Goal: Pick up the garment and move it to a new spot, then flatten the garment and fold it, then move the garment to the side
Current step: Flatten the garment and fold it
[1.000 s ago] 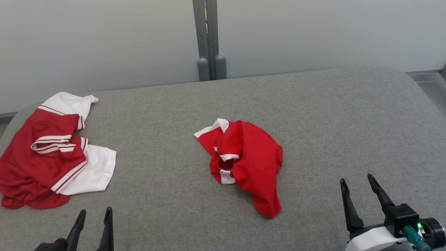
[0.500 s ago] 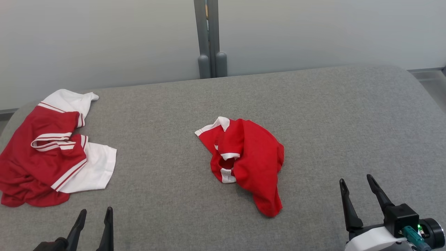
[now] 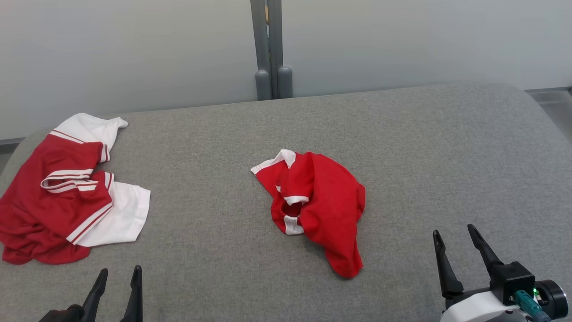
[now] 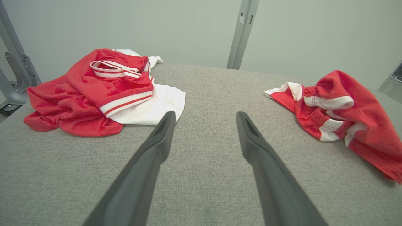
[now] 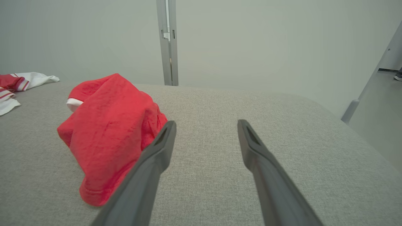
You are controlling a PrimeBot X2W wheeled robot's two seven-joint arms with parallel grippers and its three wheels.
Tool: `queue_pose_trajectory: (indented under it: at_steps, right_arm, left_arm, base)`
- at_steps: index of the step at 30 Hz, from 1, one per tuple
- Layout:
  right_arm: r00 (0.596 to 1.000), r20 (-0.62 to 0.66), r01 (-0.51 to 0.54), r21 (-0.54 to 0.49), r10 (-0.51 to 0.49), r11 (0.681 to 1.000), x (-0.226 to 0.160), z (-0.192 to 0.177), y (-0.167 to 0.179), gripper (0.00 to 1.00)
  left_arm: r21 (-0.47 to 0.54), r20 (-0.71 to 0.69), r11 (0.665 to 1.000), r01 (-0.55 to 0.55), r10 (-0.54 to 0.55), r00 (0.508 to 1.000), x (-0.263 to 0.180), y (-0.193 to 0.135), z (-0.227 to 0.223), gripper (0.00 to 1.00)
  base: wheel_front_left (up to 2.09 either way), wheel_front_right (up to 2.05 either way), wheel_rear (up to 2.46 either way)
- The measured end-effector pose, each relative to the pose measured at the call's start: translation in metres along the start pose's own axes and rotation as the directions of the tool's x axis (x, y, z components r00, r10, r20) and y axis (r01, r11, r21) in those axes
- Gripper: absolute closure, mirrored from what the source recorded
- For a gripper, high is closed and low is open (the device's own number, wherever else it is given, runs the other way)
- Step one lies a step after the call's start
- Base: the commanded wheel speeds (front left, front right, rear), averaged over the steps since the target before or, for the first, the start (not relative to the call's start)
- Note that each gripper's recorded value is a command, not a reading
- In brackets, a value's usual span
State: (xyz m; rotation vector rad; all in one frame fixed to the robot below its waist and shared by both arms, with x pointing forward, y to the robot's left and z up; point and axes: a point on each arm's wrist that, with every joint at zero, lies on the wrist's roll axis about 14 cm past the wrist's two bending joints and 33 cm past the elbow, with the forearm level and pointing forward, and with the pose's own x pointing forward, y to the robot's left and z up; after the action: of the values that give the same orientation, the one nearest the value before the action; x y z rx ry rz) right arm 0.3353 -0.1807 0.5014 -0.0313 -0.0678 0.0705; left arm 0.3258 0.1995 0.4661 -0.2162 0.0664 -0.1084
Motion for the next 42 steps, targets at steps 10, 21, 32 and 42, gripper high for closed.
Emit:
queue_pose_trajectory:
  at_steps: [10, 21, 32, 42]
  right_arm:
    - [1.0, -0.01, -0.002, 0.001, 0.002, 1.0, 0.002, -0.003, 0.001, 0.0]
    - [0.999, 0.0, -0.042, 0.009, 0.042, 0.999, 0.027, -0.001, 0.013, 0.0]
    - [0.998, -0.056, -0.005, 0.013, 0.006, 1.0, 0.032, -0.02, 0.001, 0.0]
    - [0.997, -0.073, 0.031, 0.011, -0.03, 0.999, 0.028, -0.024, -0.01, 0.0]
  left_arm:
    - [-0.021, 0.007, 0.999, 0.028, -0.028, 1.0, 0.014, -0.01, 0.002, 0.0]
    - [-0.112, -0.041, 0.981, 0.158, -0.163, 0.986, 0.085, -0.053, 0.004, 0.0]
    - [-0.298, -0.245, 0.881, 0.368, -0.443, 0.862, 0.113, -0.148, -0.031, 0.0]
    - [-0.302, -0.454, 0.868, 0.393, -0.494, 0.742, 0.1, -0.166, -0.093, 0.0]
  base:
    - [0.0, 0.0, 0.0]
    - [0.0, 0.0, 0.0]
    - [0.0, 0.0, 0.0]
    - [0.0, 0.0, 0.0]
